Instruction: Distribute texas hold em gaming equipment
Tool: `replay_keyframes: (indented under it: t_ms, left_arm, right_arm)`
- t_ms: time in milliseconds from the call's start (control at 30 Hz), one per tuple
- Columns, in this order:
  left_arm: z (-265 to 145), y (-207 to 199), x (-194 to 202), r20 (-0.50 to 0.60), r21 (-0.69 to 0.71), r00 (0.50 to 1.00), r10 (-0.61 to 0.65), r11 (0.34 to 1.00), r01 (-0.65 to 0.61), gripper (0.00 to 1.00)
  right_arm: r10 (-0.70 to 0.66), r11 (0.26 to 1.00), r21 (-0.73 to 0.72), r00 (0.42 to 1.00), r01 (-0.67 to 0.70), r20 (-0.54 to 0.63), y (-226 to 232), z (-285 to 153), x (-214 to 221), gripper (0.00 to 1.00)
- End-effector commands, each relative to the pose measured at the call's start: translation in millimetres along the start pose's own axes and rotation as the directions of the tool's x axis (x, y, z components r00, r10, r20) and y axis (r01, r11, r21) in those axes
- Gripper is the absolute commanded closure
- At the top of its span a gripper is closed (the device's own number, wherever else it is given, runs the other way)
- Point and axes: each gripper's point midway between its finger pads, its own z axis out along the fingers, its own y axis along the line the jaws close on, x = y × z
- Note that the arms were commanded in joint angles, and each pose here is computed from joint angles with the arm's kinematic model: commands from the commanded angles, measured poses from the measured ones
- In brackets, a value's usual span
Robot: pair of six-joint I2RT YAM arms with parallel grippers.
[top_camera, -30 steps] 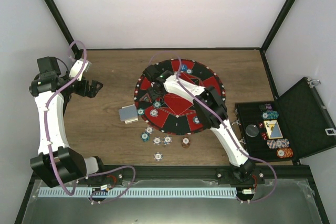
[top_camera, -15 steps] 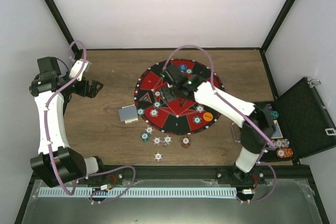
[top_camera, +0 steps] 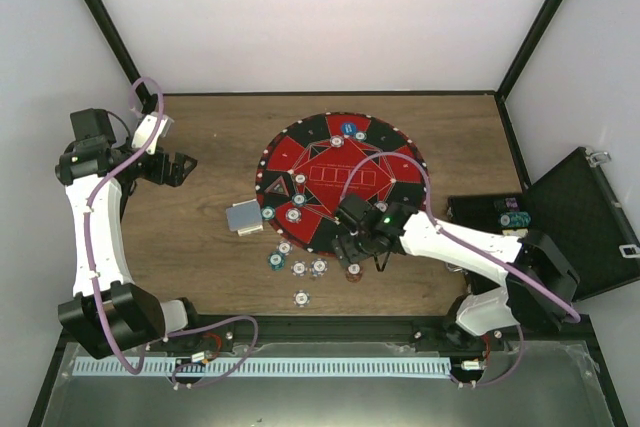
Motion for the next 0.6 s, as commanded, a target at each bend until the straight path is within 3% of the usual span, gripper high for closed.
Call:
replay_keyframes:
  t_ms: [0,567]
  left_arm:
    - [-9,-5,-9,0.038,0.007,0.999,0.011,1.000,-0.011,0.00]
    - [-7,-1,-8,0.030,-0.006,0.999,0.019,1.000,-0.019,0.00]
  right_arm:
    - [0.027,0.999,-0.047,1.000,-0.027,-0.004,13,-2,9,0.08]
    - [0.016,1.000,-0.023,0.994,-0.019,-0.112,20,23,37,0.14]
